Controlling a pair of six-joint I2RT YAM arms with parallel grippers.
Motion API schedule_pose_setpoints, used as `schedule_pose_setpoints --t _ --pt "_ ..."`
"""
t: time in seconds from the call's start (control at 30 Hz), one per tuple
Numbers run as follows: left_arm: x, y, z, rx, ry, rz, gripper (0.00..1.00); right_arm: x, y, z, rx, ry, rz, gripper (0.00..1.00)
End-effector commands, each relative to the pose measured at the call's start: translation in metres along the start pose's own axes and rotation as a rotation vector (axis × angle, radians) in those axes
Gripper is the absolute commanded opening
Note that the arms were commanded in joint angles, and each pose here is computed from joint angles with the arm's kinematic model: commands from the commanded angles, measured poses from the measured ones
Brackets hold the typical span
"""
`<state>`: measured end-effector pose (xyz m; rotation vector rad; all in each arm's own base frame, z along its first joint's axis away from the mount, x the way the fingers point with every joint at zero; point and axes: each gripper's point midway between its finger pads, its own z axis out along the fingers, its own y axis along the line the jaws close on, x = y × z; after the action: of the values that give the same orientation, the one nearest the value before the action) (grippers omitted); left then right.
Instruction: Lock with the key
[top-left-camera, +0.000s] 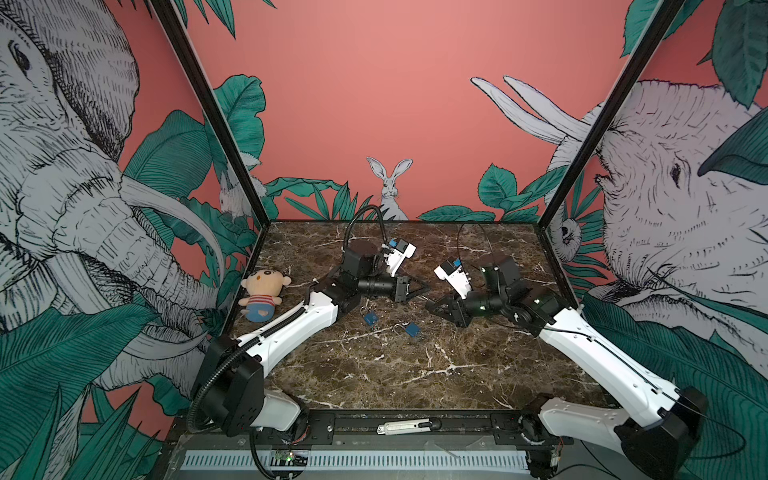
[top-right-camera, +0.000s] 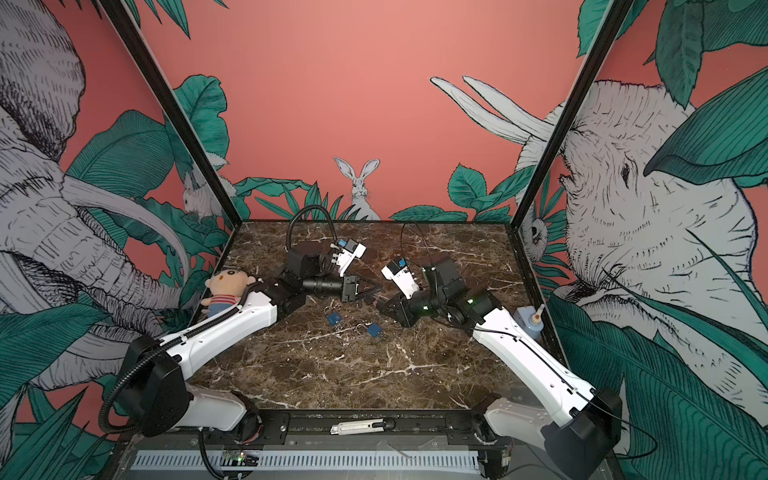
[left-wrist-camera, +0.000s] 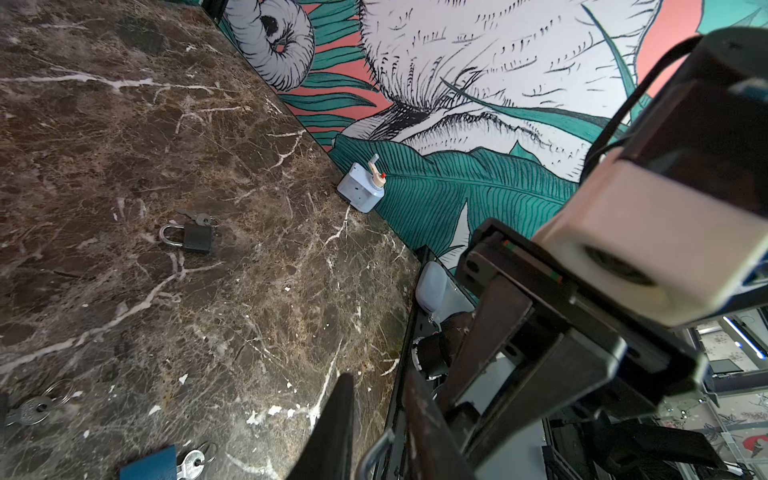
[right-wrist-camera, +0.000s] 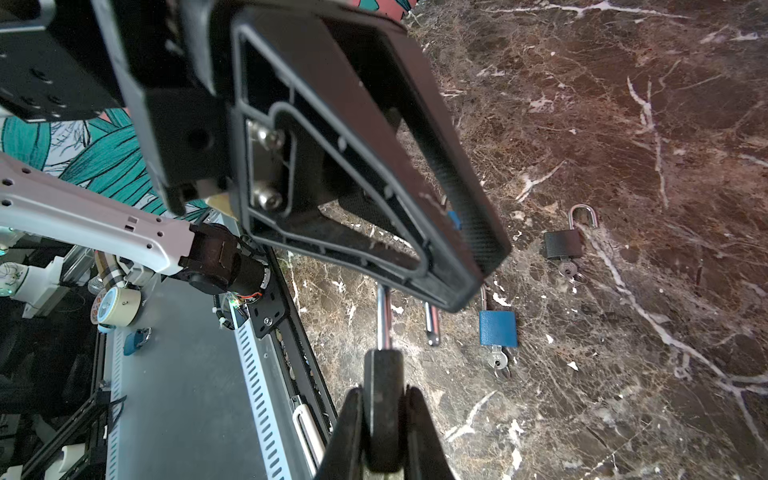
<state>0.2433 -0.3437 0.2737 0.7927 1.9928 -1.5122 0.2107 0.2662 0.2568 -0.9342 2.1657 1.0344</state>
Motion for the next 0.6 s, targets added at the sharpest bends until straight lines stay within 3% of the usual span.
schedule_pose_setpoints --t 0.0,0.57 --pt "0.002 -0.007 -0.012 0.002 -0.018 0.02 0.26 -0.023 0.007 -0.009 -0.006 -0.067 -0.056 0.0" --pt "0.007 -0.023 -0.028 0.072 -0.03 0.011 0.27 -0.027 0.008 -0.01 -0.009 -0.066 -0.071 0.0"
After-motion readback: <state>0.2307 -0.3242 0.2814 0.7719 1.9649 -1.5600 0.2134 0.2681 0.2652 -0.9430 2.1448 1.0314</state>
